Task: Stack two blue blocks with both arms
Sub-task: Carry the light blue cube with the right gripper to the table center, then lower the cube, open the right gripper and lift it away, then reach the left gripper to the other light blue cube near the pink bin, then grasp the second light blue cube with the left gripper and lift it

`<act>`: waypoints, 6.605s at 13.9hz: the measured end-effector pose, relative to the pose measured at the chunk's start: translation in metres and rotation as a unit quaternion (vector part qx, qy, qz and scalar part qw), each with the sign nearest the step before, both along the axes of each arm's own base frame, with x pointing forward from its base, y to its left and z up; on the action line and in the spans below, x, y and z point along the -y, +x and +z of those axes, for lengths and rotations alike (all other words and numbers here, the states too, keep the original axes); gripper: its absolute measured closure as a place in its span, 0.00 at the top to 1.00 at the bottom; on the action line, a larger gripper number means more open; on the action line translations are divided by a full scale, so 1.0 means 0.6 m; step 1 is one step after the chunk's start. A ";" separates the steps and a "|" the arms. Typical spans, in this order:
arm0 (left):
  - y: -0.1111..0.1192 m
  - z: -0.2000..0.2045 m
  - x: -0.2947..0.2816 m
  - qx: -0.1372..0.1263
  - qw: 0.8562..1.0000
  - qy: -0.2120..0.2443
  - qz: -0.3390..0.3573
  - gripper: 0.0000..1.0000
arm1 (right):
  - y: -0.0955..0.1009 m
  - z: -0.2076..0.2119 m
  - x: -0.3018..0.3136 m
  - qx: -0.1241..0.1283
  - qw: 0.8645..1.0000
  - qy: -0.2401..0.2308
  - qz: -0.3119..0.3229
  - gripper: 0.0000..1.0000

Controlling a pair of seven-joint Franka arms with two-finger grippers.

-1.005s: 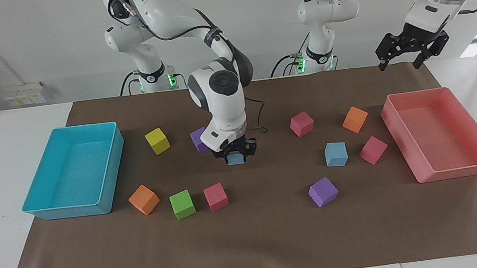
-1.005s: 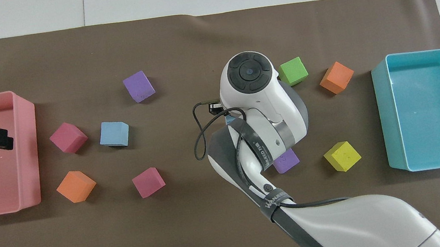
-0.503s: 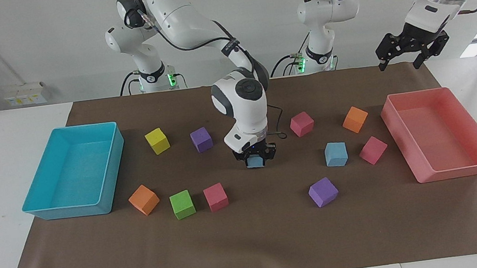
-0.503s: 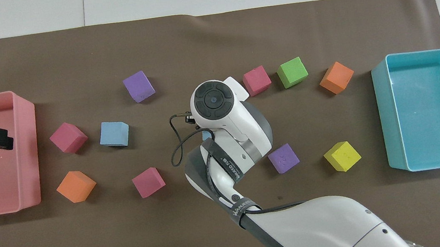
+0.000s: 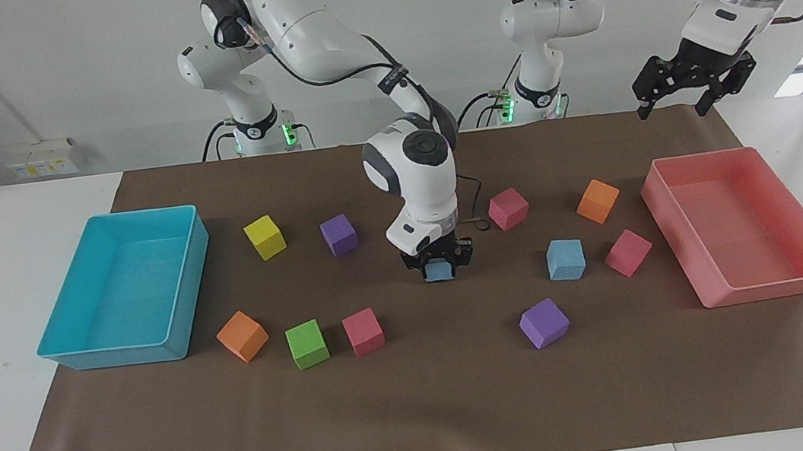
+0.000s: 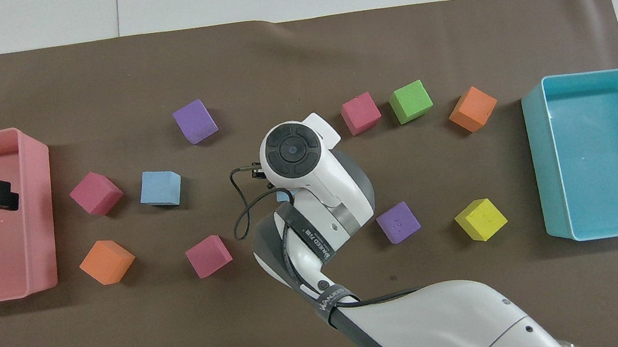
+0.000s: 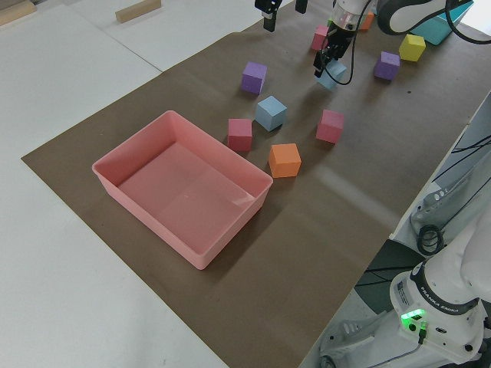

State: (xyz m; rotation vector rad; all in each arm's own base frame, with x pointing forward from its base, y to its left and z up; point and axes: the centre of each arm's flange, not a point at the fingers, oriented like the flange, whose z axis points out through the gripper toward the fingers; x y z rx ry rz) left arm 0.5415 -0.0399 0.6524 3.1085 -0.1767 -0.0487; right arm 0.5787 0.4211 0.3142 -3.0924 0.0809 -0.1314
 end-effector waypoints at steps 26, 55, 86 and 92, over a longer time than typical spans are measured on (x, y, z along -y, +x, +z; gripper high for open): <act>-0.001 0.000 0.002 -0.001 1.000 0.000 -0.001 1.00 | 0.003 0.028 0.029 -0.013 1.000 0.008 0.019 1.00; 0.039 -0.156 0.106 0.043 0.998 -0.005 -0.051 1.00 | 0.056 0.016 0.366 -0.066 0.940 0.330 0.057 0.01; 0.044 -0.540 0.184 0.068 0.994 -0.008 -0.084 1.00 | 0.025 -0.128 0.316 -0.061 0.917 0.390 0.051 0.01; 0.031 -0.571 0.176 0.064 0.995 -0.007 -0.082 1.00 | 0.025 -0.125 0.314 -0.059 0.917 0.391 0.058 0.01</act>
